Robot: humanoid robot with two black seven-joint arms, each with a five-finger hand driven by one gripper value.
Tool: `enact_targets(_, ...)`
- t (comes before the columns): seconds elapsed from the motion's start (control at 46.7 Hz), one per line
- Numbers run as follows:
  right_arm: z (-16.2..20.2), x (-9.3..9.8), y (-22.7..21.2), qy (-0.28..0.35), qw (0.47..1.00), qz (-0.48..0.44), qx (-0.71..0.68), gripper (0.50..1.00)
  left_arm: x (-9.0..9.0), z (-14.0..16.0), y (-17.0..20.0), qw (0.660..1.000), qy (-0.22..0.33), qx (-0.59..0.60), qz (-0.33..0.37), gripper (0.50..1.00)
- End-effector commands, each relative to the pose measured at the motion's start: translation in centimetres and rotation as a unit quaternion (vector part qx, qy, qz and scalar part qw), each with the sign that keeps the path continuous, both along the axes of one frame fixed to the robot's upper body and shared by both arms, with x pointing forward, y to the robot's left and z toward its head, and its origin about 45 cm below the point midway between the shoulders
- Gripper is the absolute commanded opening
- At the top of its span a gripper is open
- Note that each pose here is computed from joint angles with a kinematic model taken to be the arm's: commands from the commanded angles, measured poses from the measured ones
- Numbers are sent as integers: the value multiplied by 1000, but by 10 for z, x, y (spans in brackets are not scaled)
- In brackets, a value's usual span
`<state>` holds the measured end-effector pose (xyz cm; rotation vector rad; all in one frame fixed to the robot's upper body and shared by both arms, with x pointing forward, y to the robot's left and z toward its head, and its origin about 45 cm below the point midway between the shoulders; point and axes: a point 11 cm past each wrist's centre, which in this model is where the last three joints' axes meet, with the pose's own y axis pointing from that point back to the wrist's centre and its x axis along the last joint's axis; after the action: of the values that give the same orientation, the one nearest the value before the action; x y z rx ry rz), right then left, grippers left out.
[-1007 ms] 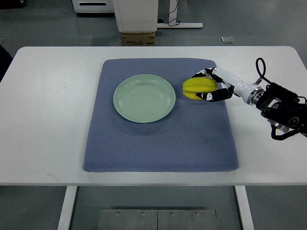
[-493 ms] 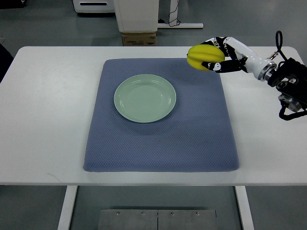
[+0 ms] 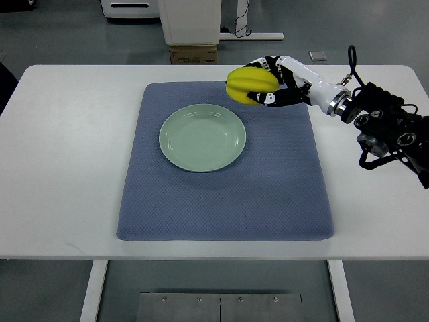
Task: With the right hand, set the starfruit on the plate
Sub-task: 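Carry the starfruit over the green plate and lower it down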
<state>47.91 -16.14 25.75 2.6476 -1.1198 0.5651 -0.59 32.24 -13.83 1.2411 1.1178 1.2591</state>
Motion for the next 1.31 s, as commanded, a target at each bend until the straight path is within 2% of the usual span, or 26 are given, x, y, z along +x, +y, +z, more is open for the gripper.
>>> enact_targets(0.0,0,-2,16,0,1000,13,5,500,0,0,0,1000,0,0,0,1000)
enact_targets(0.493,-29,-22,84,18,998,52,18,500,0,0,0,1000,0,0,0,1000)
enact_targets(0.771,-51,-16,57,26,1000,2,-7,500,0,0,0,1000,0,0,0,1000)
enact_targets(1.286,-62,-18,54,44,999,-11,-21,500,0,0,0,1000,0,0,0,1000)
